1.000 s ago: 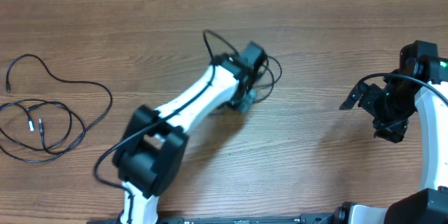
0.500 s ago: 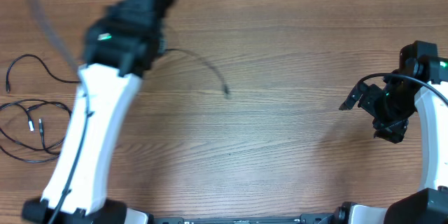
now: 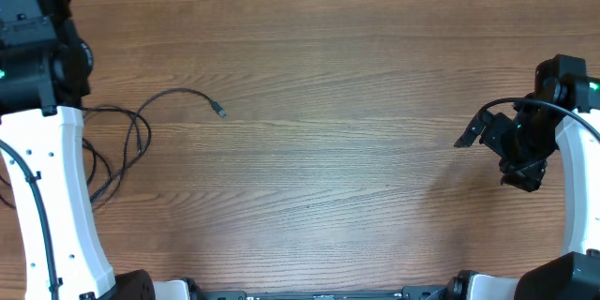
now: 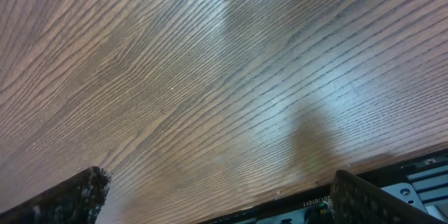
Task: Untangle cables
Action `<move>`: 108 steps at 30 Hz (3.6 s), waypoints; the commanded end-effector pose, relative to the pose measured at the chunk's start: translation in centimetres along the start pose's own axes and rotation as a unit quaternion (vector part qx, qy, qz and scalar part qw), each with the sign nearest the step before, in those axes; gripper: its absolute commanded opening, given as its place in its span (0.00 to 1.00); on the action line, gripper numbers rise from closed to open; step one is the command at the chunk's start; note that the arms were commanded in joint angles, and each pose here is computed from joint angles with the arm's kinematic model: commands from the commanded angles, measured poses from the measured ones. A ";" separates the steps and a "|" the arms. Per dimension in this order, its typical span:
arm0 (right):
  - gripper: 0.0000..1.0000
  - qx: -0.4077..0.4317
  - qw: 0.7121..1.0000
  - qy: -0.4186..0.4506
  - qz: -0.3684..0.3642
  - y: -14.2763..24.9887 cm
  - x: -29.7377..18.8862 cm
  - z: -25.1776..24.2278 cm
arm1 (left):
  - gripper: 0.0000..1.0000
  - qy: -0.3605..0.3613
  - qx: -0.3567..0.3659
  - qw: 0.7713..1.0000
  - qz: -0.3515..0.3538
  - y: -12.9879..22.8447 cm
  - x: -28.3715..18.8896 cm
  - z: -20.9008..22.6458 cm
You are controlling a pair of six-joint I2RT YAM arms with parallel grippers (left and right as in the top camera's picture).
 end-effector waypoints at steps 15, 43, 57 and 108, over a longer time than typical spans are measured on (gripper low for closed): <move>1.00 -0.003 1.000 0.000 -0.004 0.0 -0.1 -0.1 | 0.78 0.463 -0.021 0.875 0.142 3.4 -7.4 -12.7; 1.00 -0.005 1.000 -0.007 -0.008 -0.2 -0.1 0.2 | 0.79 0.205 0.033 0.901 0.382 20.8 0.9 -23.8; 1.00 -0.004 1.000 -0.006 -0.001 0.1 -0.1 0.2 | 0.90 0.152 -0.024 0.868 0.472 27.9 5.1 -28.1; 1.00 -0.005 1.000 -0.007 -0.004 0.0 -0.1 0.2 | 1.00 0.181 0.019 0.862 0.474 32.5 7.8 -29.9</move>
Point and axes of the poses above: each gripper's point midway between its finger pads, its own x axis out along the fingers, its own z axis along the line the jaws close on, y = z × x, the point moved 1 cm from there along -x, back along the fingers, and after that the axes turned 13 degrees about -x, right-handed, at the moved point
